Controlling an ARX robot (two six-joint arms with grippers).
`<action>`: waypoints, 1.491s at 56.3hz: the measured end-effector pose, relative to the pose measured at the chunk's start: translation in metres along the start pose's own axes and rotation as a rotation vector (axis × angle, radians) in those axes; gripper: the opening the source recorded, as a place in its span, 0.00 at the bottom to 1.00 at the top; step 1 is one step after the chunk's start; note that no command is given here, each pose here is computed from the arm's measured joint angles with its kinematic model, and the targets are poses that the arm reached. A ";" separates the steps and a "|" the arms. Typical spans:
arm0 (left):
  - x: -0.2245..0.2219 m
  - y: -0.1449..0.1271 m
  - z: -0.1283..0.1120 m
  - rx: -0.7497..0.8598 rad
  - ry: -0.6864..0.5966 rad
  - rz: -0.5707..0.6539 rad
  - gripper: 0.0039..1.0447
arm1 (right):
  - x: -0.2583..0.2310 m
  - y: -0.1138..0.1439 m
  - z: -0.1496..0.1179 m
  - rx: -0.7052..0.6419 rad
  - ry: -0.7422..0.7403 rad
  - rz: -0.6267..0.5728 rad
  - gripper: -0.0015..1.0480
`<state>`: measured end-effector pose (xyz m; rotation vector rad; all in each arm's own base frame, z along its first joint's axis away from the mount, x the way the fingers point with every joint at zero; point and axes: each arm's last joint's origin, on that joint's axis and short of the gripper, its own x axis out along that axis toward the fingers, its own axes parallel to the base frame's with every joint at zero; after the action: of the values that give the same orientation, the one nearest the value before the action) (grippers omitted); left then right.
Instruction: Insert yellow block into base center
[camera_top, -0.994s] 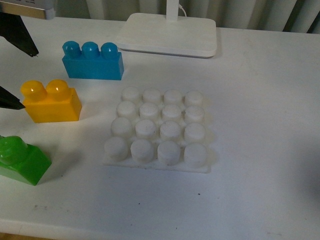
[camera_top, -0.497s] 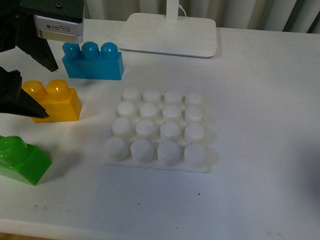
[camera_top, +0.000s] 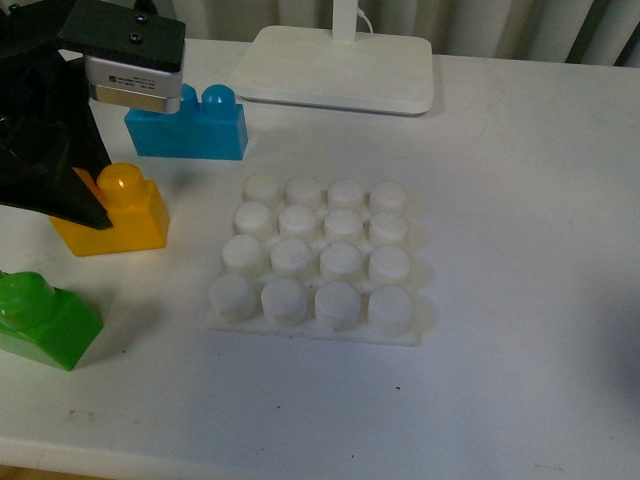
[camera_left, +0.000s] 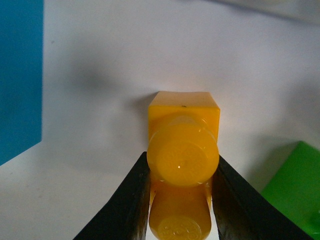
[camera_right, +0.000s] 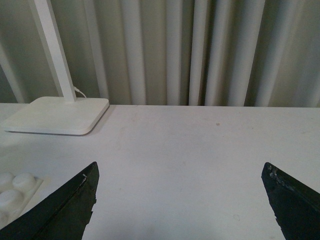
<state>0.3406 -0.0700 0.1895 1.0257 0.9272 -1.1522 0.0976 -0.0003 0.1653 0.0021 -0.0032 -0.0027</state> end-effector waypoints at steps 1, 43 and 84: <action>-0.001 0.000 0.003 0.006 -0.013 -0.004 0.29 | 0.000 0.000 0.000 0.000 0.000 0.000 0.91; -0.009 -0.003 0.117 0.262 -0.160 -0.022 0.29 | 0.000 0.000 0.000 0.000 0.000 0.000 0.91; 0.016 0.000 0.120 0.266 -0.090 -0.034 0.28 | 0.000 0.000 0.000 0.000 0.000 0.000 0.91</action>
<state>0.3498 -0.1897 0.2070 1.1641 0.7354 -1.3653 0.0976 -0.0003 0.1653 0.0021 -0.0032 -0.0027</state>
